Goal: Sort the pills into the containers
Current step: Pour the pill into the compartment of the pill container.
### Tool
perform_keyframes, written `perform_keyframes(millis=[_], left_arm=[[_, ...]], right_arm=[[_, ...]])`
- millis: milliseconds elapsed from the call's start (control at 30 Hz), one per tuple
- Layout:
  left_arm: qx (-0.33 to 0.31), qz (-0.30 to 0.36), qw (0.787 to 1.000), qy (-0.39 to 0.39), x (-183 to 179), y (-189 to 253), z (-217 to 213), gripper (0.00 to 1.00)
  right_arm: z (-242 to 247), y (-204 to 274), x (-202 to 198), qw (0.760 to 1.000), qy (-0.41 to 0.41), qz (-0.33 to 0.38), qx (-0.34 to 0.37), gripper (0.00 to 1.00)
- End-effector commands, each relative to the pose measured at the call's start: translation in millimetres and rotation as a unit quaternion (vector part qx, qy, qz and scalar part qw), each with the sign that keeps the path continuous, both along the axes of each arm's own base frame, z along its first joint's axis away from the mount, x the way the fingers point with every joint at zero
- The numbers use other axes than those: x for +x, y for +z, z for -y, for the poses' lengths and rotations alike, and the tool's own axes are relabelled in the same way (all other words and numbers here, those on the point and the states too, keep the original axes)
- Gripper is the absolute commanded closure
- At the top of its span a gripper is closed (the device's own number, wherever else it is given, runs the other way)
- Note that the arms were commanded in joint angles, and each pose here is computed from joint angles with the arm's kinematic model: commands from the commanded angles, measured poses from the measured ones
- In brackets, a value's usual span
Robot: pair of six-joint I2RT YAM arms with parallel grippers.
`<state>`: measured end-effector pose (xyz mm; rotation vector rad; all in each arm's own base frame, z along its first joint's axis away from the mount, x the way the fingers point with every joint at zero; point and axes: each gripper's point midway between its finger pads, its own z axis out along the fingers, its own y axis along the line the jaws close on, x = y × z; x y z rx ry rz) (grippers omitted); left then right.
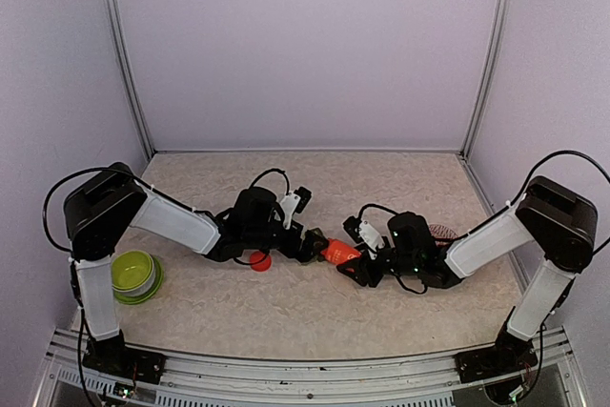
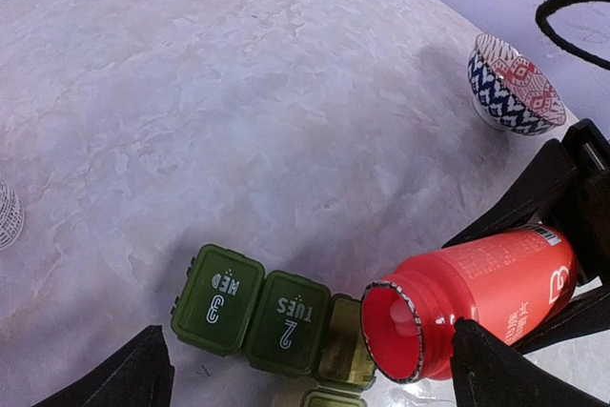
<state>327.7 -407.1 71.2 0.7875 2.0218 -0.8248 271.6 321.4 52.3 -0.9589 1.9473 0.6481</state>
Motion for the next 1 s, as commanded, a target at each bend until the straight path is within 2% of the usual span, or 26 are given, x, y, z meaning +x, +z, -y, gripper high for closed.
perform_keyframes(millis=[0,967], left_arm=[[0.010,-0.003,1.000,-0.002,1.9,-5.9,1.7,0.01],[0.012,-0.007,1.000,-0.005,1.3,-8.2,3.2,0.01]], right_arm=[[-13.0,36.5,9.1,0.999,0.014,0.037,0.035,1.00],[-16.5,45.3,10.1,1.000,0.021,0.017,0.013,1.00]])
